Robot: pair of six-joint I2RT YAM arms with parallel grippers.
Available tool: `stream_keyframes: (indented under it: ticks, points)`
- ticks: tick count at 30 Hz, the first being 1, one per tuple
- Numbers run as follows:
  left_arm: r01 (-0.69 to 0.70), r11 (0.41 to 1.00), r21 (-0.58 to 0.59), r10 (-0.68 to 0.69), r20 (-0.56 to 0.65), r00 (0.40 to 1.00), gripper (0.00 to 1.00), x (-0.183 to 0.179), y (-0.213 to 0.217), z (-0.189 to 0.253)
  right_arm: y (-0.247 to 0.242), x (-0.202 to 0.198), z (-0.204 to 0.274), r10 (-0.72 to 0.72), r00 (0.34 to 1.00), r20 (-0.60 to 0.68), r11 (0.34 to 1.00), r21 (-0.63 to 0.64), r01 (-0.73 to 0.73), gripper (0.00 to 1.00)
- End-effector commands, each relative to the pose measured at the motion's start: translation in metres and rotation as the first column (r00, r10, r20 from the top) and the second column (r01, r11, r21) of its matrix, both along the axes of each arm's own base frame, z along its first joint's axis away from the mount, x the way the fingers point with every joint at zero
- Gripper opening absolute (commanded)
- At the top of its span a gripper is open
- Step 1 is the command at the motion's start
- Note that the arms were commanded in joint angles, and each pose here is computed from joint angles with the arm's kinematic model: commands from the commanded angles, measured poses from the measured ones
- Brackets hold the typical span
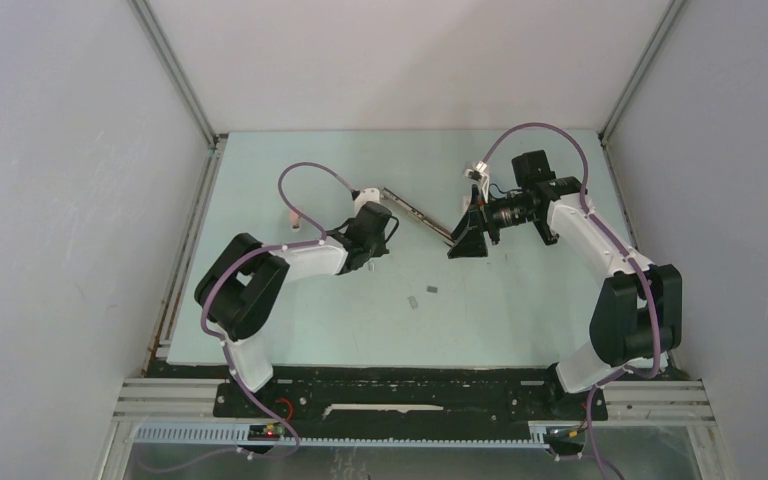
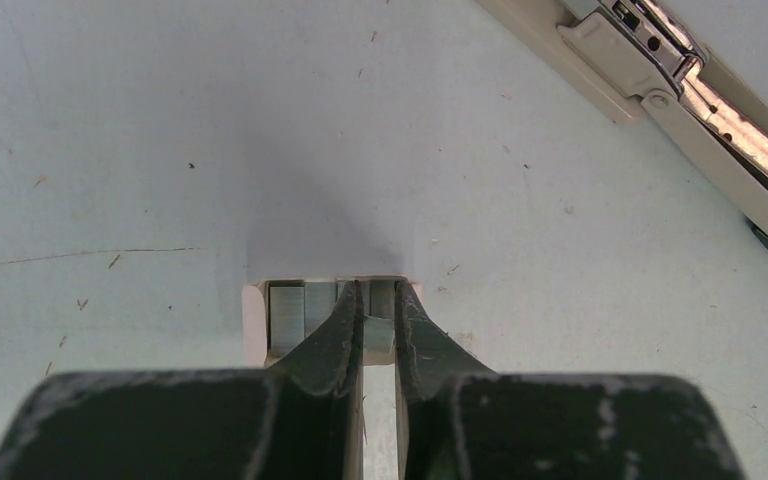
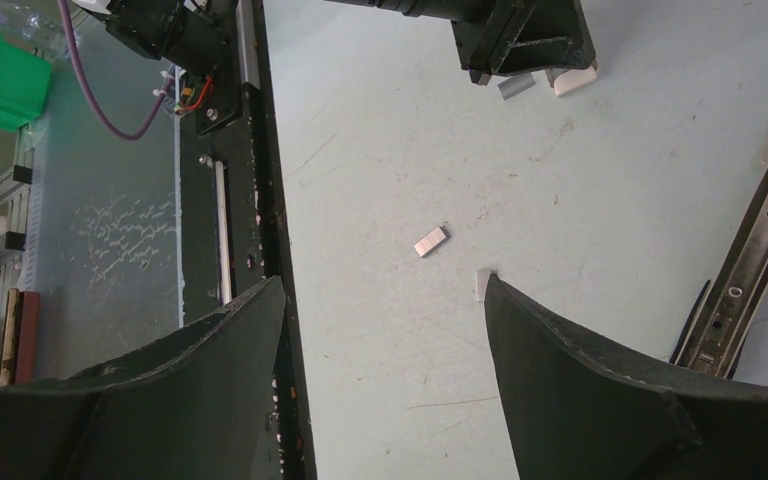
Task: Unload the staples from the stapler
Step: Place the staple in the staple box.
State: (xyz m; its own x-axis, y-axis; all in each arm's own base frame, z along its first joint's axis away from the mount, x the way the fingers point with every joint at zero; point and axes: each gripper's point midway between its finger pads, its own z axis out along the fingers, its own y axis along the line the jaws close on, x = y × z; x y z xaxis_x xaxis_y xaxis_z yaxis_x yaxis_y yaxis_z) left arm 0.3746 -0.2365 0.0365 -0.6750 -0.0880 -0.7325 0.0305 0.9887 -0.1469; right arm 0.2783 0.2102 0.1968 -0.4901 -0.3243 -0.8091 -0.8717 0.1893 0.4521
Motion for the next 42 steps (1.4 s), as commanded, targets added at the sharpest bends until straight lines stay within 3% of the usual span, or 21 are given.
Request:
stream_keyframes:
  ticks: [1,27,35,42]
  points:
    - [-0.025,0.999,-0.034,0.026,0.044,0.999,0.13,0.014,-0.005,0.02,0.0,0.0,0.005,0.003,1.0,-0.002,1.0,0.022,-0.003,0.82]
    - [-0.009,1.0,-0.023,0.009,0.006,1.0,0.25,0.009,-0.006,0.016,0.0,0.0,0.006,0.002,1.0,-0.001,1.0,0.026,-0.002,0.82]
    - [0.008,0.999,-0.035,-0.008,0.011,1.0,0.32,0.008,-0.008,0.025,0.0,0.0,0.007,0.004,1.0,0.001,1.0,0.027,-0.004,0.82]
    - [0.016,0.998,-0.053,-0.013,0.049,0.999,0.32,0.007,-0.006,0.046,0.0,-0.001,0.007,0.005,1.0,0.001,1.0,0.028,-0.005,0.82]
